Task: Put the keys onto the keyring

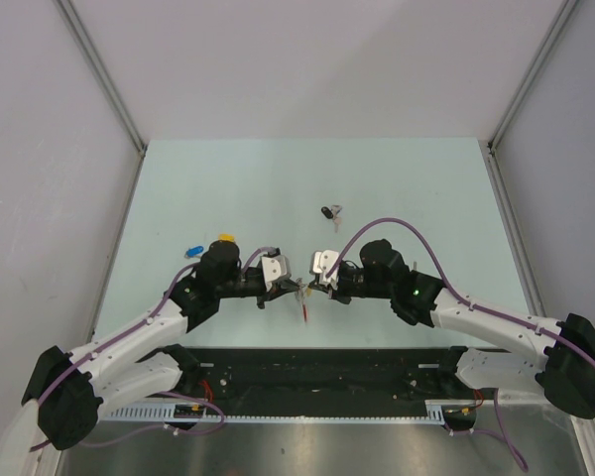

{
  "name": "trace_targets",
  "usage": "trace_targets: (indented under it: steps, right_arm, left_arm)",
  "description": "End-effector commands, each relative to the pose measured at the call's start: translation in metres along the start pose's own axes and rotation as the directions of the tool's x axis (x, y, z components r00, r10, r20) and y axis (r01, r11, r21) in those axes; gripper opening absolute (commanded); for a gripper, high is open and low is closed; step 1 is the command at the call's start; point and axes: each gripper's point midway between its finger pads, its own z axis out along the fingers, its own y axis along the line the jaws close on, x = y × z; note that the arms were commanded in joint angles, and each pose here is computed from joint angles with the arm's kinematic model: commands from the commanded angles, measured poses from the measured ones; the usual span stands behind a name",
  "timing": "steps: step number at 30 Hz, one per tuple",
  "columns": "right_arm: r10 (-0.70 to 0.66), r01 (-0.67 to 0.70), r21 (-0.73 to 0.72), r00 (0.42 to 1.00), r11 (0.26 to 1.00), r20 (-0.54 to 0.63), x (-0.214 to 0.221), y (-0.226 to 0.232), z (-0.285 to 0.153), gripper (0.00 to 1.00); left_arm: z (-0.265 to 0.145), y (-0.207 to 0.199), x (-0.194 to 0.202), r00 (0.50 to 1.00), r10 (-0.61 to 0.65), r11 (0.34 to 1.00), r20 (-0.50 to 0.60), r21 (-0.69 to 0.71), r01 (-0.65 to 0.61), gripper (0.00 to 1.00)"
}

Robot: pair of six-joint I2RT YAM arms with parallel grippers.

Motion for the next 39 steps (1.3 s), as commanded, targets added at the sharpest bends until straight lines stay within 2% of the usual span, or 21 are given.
trace_targets:
  steps: [1, 20, 30, 39]
  right_arm:
    - [-0.022, 0.022, 0.013, 0.997, 1.000, 0.069, -0.027, -0.008, -0.002, 0.00]
    - [-0.020, 0.020, -0.007, 0.996, 1.000, 0.081, -0.029, -0.006, 0.002, 0.00]
    - [-0.027, 0.023, 0.040, 0.995, 0.999, 0.093, -0.037, -0.011, -0.010, 0.00]
    - [-0.018, 0.017, 0.014, 0.996, 1.000, 0.087, -0.033, -0.007, -0.005, 0.00]
  left_arm:
    - [-0.002, 0.003, -0.012, 0.999, 0.038, 0.999, 0.020, -0.008, -0.038, 0.00]
    - [-0.002, -0.005, -0.016, 0.998, 0.059, 0.998, 0.037, 0.030, -0.060, 0.00]
    - [-0.003, 0.000, -0.014, 0.998, 0.065, 0.998, 0.026, -0.001, -0.065, 0.00]
    - [-0.003, 0.000, -0.015, 0.997, 0.065, 0.998, 0.029, -0.002, -0.065, 0.01]
